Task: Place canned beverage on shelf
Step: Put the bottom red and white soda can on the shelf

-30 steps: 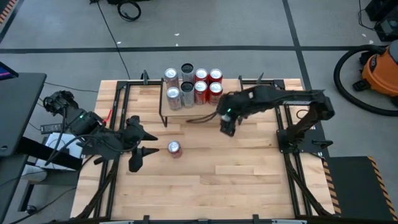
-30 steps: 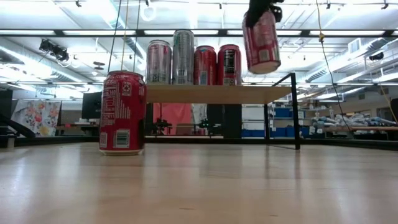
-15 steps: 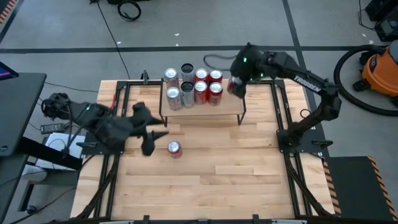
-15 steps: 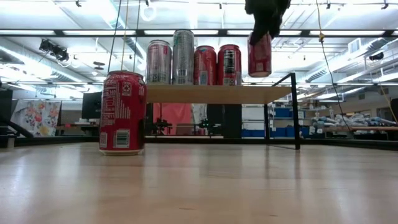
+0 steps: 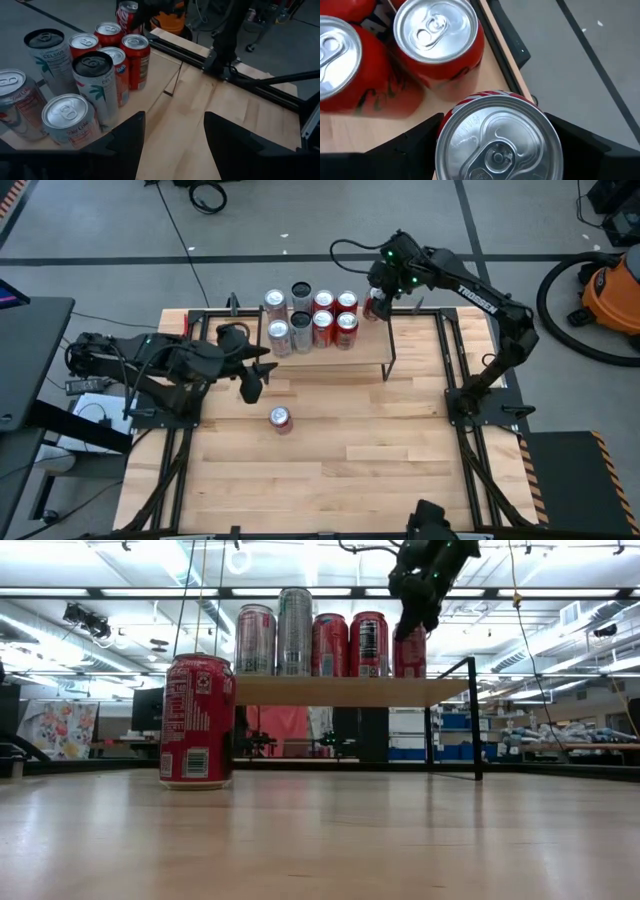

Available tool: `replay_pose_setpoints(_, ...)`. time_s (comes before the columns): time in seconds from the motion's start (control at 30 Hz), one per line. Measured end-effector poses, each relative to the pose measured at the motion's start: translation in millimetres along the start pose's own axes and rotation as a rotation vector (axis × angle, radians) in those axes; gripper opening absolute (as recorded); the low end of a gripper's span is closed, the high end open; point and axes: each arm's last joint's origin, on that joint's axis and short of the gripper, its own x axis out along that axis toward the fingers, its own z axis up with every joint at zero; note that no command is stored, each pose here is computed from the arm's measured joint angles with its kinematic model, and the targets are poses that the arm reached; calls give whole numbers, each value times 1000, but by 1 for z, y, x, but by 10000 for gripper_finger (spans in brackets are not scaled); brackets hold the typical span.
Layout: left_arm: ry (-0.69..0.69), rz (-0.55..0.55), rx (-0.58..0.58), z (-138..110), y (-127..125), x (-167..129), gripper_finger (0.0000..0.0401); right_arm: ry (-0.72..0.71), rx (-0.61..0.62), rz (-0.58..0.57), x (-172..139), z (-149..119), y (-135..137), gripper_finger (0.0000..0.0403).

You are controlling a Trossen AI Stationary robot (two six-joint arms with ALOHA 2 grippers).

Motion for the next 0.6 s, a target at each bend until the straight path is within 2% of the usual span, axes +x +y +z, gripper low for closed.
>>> replay_pose_setpoints(0.33, -2, 0, -15, 0, 0, 0, 213, -1, 23, 68, 17, 3, -3, 316)
replay_pose_setpoints(0.6, 1, -5, -19, 0, 0, 0, 213, 18, 43, 73, 27, -5, -6, 316)
